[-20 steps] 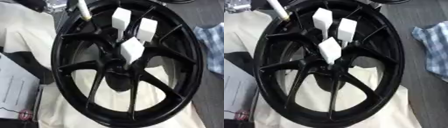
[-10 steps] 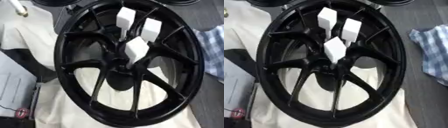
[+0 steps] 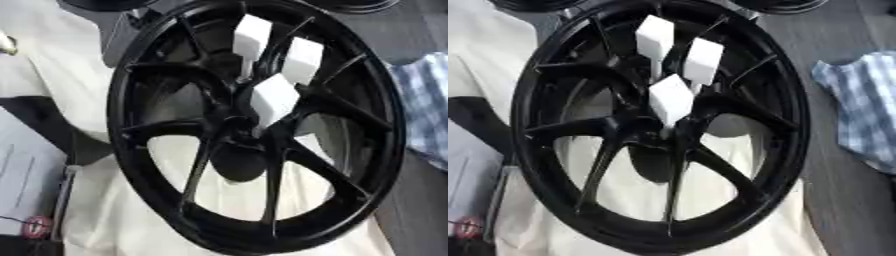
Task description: Pull the pin out of the wheel hub.
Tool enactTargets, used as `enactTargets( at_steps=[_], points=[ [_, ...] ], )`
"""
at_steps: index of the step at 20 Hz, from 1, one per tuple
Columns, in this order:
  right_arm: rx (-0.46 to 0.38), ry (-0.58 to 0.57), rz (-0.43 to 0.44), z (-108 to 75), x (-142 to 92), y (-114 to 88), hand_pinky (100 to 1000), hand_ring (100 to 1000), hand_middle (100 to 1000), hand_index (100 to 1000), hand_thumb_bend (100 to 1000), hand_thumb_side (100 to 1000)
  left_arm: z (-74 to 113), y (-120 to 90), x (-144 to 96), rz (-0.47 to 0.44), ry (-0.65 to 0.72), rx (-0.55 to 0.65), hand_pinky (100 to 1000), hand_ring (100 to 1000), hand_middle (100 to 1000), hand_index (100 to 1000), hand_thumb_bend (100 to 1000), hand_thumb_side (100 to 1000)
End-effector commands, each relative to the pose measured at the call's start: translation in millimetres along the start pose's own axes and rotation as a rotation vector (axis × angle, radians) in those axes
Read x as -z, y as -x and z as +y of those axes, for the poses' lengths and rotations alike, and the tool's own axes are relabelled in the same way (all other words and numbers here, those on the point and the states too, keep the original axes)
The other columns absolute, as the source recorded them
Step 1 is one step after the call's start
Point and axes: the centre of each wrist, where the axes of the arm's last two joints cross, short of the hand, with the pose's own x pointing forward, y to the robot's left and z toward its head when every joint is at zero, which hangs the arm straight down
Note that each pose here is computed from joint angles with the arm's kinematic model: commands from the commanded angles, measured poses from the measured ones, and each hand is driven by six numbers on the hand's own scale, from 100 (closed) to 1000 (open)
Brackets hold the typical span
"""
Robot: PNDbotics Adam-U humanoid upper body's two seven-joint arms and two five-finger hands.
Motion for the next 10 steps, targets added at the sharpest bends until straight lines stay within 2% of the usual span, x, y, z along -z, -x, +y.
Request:
enactTargets(
  at_steps=[1, 2, 4, 5, 8, 10],
  points=[
    [-0.02, -0.001, -0.026, -5.4, 5, -5, 927, 848, 651, 763, 100, 487, 5.3, 1, -3, 0.006, -0.029, 0.037, 822, 740, 691, 805, 118, 404],
    [-0.019, 0.0, -0.027, -5.3, 5, -5, 926, 848, 651, 763, 100, 487, 3.7, 3, -4, 0.012, -0.029, 0.043, 846, 767, 733, 830, 161, 443],
    [-0.017, 0.002, -0.025, -5.1, 5, -5, 926, 848, 651, 763, 100, 487, 1.2, 7, -5, 0.024, -0.04, 0.059, 882, 813, 797, 882, 383, 617],
    [-0.017, 0.003, -0.024, -5.0, 4, -5, 926, 848, 651, 763, 100, 487, 0.1, 9, -5, 0.028, -0.043, 0.066, 885, 821, 806, 894, 466, 660],
    [-0.015, 0.008, -0.025, -5.3, 4, -5, 926, 848, 651, 763, 100, 489, -0.8, 11, -5, 0.038, -0.061, 0.084, 882, 822, 810, 901, 502, 691],
    [-0.013, 0.01, -0.028, -5.9, 5, -5, 926, 848, 652, 763, 100, 490, -0.6, 11, -5, 0.041, -0.067, 0.088, 880, 819, 807, 900, 488, 704]
  ],
)
